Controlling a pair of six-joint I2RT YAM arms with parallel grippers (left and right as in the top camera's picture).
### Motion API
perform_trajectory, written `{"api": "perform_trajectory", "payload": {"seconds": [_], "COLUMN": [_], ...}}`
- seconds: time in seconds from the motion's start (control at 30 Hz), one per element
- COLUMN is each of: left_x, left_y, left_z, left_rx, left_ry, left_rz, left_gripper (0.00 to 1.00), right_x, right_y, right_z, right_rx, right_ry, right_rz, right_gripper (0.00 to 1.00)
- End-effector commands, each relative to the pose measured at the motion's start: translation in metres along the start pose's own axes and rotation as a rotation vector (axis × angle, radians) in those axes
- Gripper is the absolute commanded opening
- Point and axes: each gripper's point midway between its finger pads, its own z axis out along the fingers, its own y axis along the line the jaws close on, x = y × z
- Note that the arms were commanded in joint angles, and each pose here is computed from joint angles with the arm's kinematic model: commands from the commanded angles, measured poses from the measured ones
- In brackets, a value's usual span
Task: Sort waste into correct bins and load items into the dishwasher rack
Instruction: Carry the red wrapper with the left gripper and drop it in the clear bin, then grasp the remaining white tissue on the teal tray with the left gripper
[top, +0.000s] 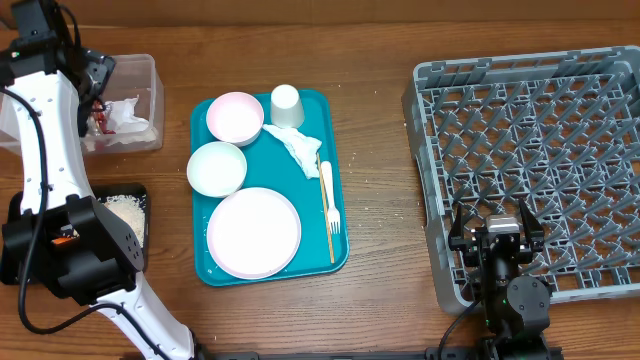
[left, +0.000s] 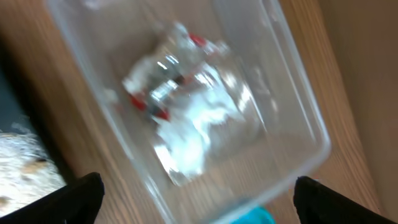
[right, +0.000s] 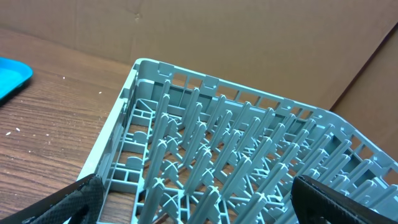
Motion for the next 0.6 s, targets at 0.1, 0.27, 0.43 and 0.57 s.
{"api": "perform_trajectory", "payload": {"seconds": [0.1,0.27,0.43,0.57], "left_x": [0.095,0.178,0.257,0.309], "left_y": [-0.078,-0.084,-0.082,-0.081], "left_z": [-0.058,-0.076,-0.083,-0.088], "left_rx": [0.452,0.388,0.234,0.139], "left_ry": [0.417,0.546,0.543,0.512], "left_rz": [0.251,0.421,0.542,0.515], "left_gripper": [1.00,1.00,1.00,1.00], "right_x": [0.004,0.004,0.004,0.004], "right_y": [-0.001,-0.001,-0.001,-0.001], "right_z": [0.001,0.001,0.001,0.001], "right_rx": [0.008,0.008,0.008,0.008], "right_ry": [0.006,0.006,0.006,0.006], "right_rz": [0.000,0.000,0.000,0.000], "right_gripper": [1.00,1.00,1.00,1.00]}}
